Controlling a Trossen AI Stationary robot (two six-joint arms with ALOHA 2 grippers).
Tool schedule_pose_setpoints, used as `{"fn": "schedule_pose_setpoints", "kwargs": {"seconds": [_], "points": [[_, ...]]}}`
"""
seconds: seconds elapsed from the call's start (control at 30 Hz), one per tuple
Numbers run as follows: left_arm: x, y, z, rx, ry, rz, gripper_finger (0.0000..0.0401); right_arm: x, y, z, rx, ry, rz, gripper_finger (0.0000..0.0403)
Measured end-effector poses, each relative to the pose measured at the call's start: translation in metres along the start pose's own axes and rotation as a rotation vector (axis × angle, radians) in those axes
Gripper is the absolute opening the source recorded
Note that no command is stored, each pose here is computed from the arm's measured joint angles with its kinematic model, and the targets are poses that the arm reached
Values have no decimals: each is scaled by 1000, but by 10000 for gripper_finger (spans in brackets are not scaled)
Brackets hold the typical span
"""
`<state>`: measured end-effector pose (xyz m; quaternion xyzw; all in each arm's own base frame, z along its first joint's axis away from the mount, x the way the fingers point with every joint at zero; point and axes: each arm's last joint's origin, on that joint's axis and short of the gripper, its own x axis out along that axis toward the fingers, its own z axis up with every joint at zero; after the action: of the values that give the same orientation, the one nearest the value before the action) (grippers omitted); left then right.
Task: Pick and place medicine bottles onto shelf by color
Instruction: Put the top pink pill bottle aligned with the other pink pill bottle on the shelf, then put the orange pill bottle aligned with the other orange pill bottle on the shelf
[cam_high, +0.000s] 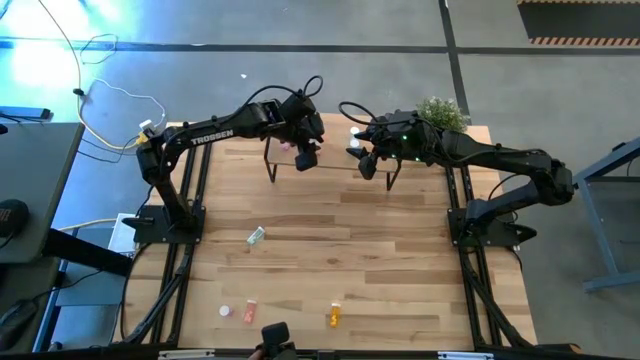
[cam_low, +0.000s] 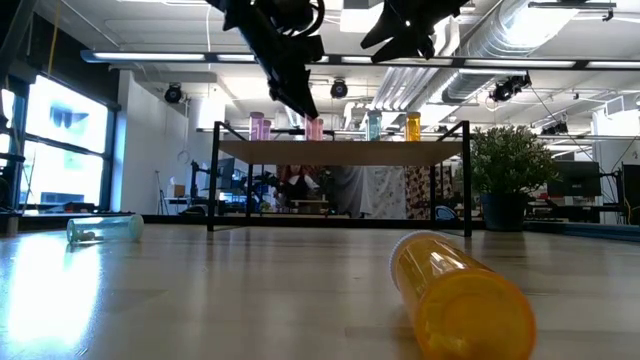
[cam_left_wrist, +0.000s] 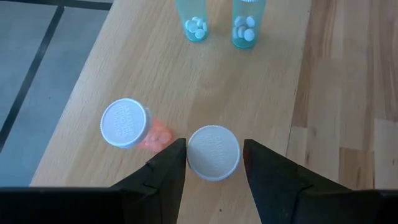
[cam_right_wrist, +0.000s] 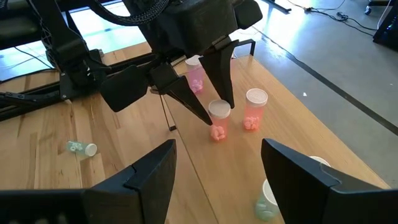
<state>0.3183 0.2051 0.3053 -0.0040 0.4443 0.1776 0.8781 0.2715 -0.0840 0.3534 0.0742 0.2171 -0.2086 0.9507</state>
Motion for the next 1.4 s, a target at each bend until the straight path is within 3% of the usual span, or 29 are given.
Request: {"fn": "schedule_pose_setpoints", "kwargs": {"seconds": [0.4, 0.57, 0.8, 1.0, 1.1, 1.4], "points": [[-15, 3, 11, -24, -21, 6, 153, 0, 0, 0, 17, 0, 0, 227], [-22, 4, 17, -25, -32, 17, 170, 0, 0, 0, 26, 0, 0, 227], [-54, 9, 31, -51, -35, 58, 183, -1, 7, -2, 116, 15, 37, 227], [-83, 0, 23, -80, -61, -53, 184, -4, 26, -11, 271, 94, 83, 227], [-88, -11, 13, -85, -87, -127, 184, -8, 41, -17, 365, 149, 112, 227], [-88, -55, -17, -36, -158, -198, 184, -27, 92, -33, 712, 289, 204, 227]]}}
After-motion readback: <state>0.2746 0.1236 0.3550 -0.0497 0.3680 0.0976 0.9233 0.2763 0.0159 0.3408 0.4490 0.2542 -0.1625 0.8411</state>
